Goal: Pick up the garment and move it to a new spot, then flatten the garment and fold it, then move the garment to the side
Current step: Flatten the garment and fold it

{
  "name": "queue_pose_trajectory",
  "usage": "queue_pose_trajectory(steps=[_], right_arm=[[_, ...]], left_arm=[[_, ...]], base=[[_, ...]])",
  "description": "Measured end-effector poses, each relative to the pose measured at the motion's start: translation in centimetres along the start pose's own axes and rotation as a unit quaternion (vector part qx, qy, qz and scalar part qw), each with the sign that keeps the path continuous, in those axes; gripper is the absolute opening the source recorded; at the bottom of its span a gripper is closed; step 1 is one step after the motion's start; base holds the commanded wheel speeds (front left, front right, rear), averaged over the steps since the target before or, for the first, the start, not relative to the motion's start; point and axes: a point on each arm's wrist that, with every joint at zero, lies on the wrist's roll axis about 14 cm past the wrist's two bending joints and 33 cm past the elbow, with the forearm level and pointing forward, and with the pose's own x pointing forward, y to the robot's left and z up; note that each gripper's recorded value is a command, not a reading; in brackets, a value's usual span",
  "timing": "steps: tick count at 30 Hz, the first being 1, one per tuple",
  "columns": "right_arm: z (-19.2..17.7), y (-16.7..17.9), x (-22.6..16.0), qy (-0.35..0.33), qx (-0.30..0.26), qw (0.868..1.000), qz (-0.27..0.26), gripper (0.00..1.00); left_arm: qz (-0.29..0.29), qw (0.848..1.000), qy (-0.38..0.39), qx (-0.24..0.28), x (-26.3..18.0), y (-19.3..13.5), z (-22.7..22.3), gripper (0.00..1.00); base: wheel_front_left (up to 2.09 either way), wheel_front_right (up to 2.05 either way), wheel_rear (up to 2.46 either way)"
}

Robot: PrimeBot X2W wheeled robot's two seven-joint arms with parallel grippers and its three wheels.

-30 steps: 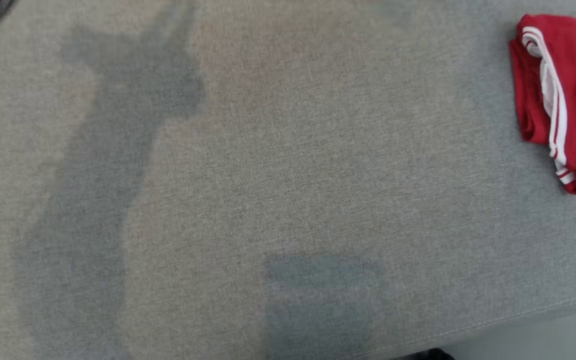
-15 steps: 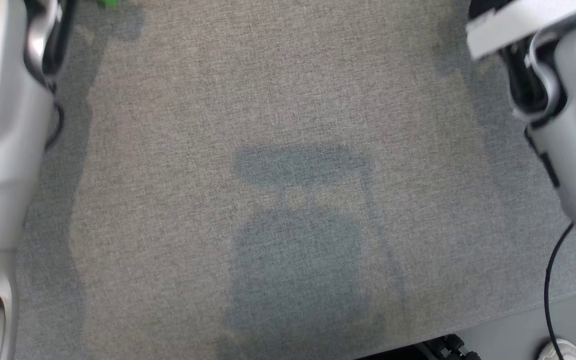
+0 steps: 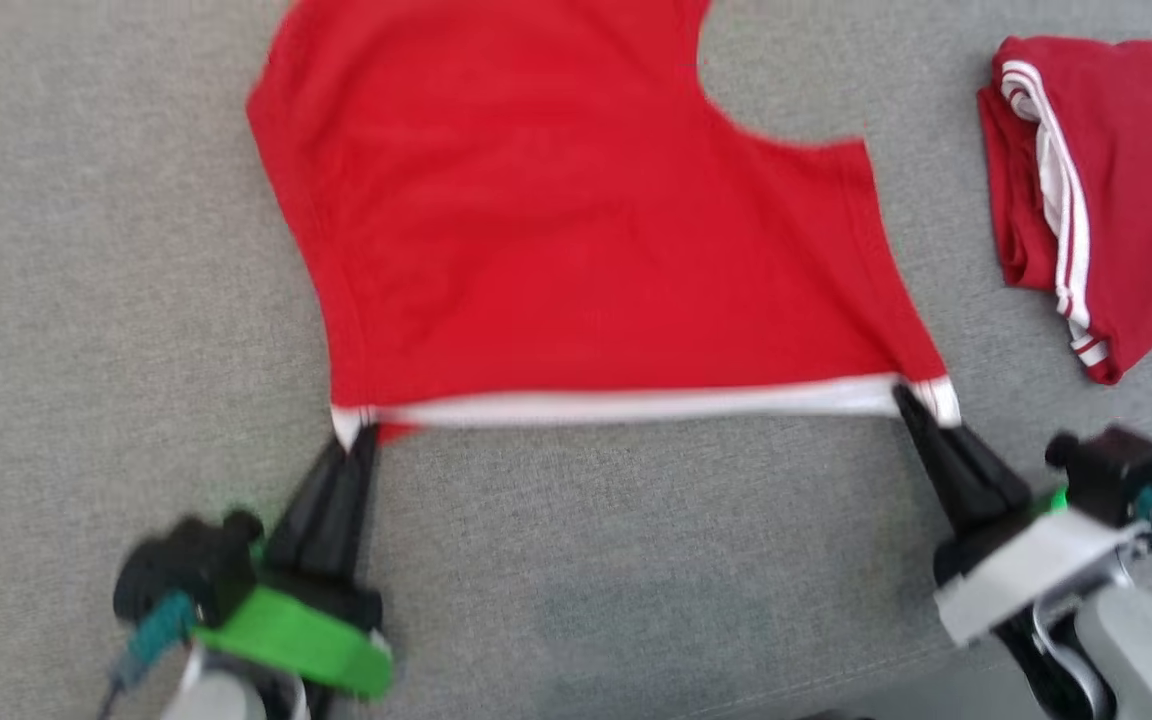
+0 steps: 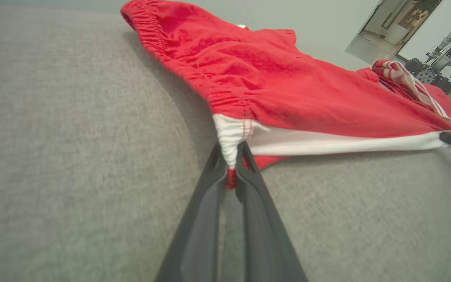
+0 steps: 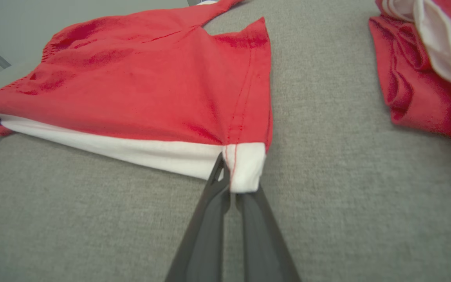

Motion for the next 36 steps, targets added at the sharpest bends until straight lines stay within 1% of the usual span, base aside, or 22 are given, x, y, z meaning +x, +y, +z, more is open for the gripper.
queue_pose_trajectory(steps=[2,3,4,6,9,12,13,15,18,19,21,23,25,26,27,28,31,36], right_arm=[[-1.7,0.0,-3.4,0.030,-0.019,0.999,-0.004,0.00],[-2.4,0.2,-5.0,0.038,-0.008,0.999,-0.010,0.00],[-2.8,0.2,-6.5,0.039,0.007,0.999,-0.023,0.00],[-3.3,0.3,-9.4,0.040,0.028,0.998,-0.042,0.00],[-2.5,0.9,-11.6,0.020,0.048,0.998,-0.048,0.00],[0.0,0.9,-11.2,-0.017,0.042,0.998,-0.042,0.00],[0.7,1.0,-10.7,-0.023,0.033,0.999,-0.034,0.00],[2.7,1.4,-8.8,-0.046,0.020,0.999,-0.015,0.00],[5.5,1.9,-5.5,-0.061,-0.016,0.998,0.017,0.00],[6.2,2.1,-4.4,-0.062,-0.032,0.997,0.028,0.00],[7.9,2.7,-2.0,-0.070,-0.044,0.995,0.048,0.00],[9.2,3.4,0.6,-0.069,-0.066,0.993,0.072,0.00],[9.9,3.8,3.2,-0.058,-0.081,0.991,0.087,0.00],[9.9,3.8,3.2,-0.058,-0.081,0.991,0.087,0.00],[10.2,4.0,5.7,-0.048,-0.084,0.991,0.095,0.00],[10.2,4.1,6.9,-0.039,-0.092,0.990,0.099,0.00],[10.7,4.6,10.3,-0.028,-0.087,0.990,0.109,0.00],[10.0,5.8,15.1,-0.005,-0.093,0.988,0.121,0.00]], left_arm=[[0.032,0.999,0.030,-0.014,-4.0,-0.7,-1.9,0.00],[0.046,0.998,0.045,-0.023,-6.0,-1.2,-2.8,0.00],[0.061,0.996,0.053,-0.044,-7.7,-2.0,-3.3,0.00],[0.071,0.992,0.068,-0.075,-10.6,-4.2,-4.3,0.00],[0.068,0.992,0.055,-0.093,-12.1,-6.3,-3.3,0.00],[0.062,0.993,0.030,-0.092,-11.9,-6.9,-1.3,0.00],[0.059,0.994,0.028,-0.092,-11.7,-7.0,-0.8,0.00],[0.052,0.993,0.015,-0.109,-10.8,-7.2,0.7,0.00],[0.035,0.989,0.030,-0.139,-9.1,-7.4,2.0,0.00],[0.030,0.990,0.029,-0.135,-8.3,-7.2,2.7,0.00],[0.025,0.993,0.020,-0.117,-6.3,-6.4,4.8,0.00],[0.044,0.992,0.002,-0.121,-4.6,-5.1,6.9,0.00],[0.066,0.990,0.006,-0.123,-3.4,-3.7,7.5,0.00],[0.066,0.990,0.006,-0.123,-3.4,-3.7,7.5,0.00],[0.089,0.991,0.002,-0.104,-2.2,-2.1,8.4,0.00],[0.096,0.990,-0.001,-0.104,-1.5,-1.5,8.9,0.00],[0.119,0.987,0.014,-0.105,0.2,0.0,8.6,0.00],[0.169,0.980,0.051,-0.088,1.2,3.8,6.7,0.00]], base=[[0.00,0.00,0.00],[0.00,0.00,0.00],[0.00,0.00,0.00],[0.00,0.00,0.00],[0.00,0.00,0.00],[0.00,0.00,0.00],[0.00,0.00,0.00],[0.00,0.00,0.00],[0.00,0.00,0.00],[0.00,0.00,0.00],[0.00,0.00,0.00],[0.00,0.00,0.00],[0.00,0.00,0.00],[0.00,0.00,0.00],[0.00,0.00,0.00],[0.00,0.00,0.00],[0.00,0.00,0.00],[0.00,0.00,0.00]])
